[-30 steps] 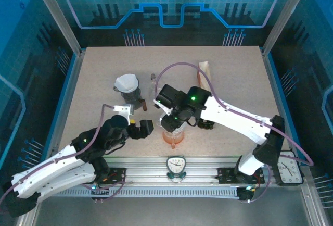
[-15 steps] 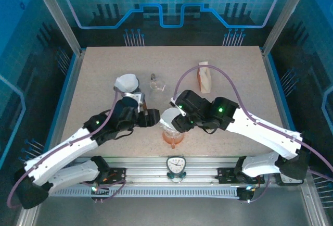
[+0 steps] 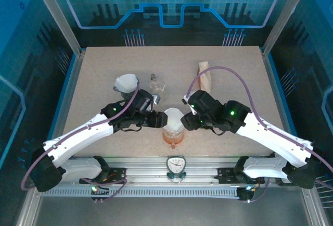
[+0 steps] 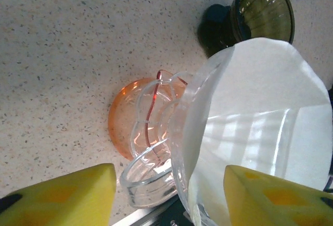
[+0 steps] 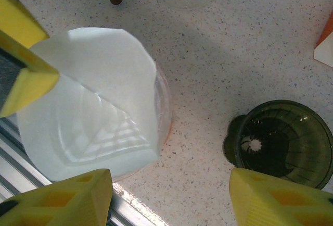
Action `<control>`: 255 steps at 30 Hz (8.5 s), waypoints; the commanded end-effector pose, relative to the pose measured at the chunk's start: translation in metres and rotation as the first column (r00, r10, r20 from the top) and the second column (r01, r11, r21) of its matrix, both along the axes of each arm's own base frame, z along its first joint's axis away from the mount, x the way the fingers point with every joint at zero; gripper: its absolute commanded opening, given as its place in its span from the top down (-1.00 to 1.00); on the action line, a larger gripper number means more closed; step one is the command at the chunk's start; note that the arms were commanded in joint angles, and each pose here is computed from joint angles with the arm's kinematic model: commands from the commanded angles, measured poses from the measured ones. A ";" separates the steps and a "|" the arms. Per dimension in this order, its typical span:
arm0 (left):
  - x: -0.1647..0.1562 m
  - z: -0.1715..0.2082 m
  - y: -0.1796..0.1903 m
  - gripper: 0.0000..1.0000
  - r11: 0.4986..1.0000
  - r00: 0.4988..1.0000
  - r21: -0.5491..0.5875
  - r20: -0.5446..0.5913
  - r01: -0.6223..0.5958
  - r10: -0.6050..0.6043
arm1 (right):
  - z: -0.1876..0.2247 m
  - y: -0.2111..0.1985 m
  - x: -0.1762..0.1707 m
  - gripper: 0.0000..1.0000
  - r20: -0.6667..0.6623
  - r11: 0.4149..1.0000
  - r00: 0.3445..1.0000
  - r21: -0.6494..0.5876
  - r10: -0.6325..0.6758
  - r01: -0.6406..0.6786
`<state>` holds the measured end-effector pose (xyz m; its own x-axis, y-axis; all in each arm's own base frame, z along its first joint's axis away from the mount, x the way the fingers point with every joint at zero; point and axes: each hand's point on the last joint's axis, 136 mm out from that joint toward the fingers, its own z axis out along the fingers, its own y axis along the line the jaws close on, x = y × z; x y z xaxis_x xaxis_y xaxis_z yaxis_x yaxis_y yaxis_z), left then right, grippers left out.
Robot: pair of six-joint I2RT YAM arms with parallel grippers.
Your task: Place the coffee filter in the dripper
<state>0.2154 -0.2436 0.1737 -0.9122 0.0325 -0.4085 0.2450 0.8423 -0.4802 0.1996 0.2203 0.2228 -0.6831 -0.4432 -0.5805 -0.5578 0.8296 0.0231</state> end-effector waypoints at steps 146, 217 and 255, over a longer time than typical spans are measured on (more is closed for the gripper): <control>0.002 -0.015 0.008 0.57 0.997 0.998 -0.070 -0.049 -0.040 0.036 | -0.082 0.036 0.044 -0.46 -0.059 0.989 0.998 -0.145 -0.037 0.028; -0.021 -0.027 0.098 -0.98 0.891 0.898 -0.231 0.117 -0.392 0.425 | -0.068 0.106 0.248 -0.31 -0.125 0.971 0.992 0.241 0.029 0.002; -0.026 -0.042 0.096 -0.98 0.892 0.907 -0.238 0.083 -0.385 0.413 | -0.098 -0.013 0.205 0.88 -0.011 0.958 0.964 -0.118 -0.264 0.261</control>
<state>0.1875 -0.1466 0.1316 -0.7712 -0.4029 -0.4929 -0.0079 0.7803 -0.6254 0.4028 0.2331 0.1045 -0.8049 -0.3673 -0.4660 -0.3936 0.9182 -0.0440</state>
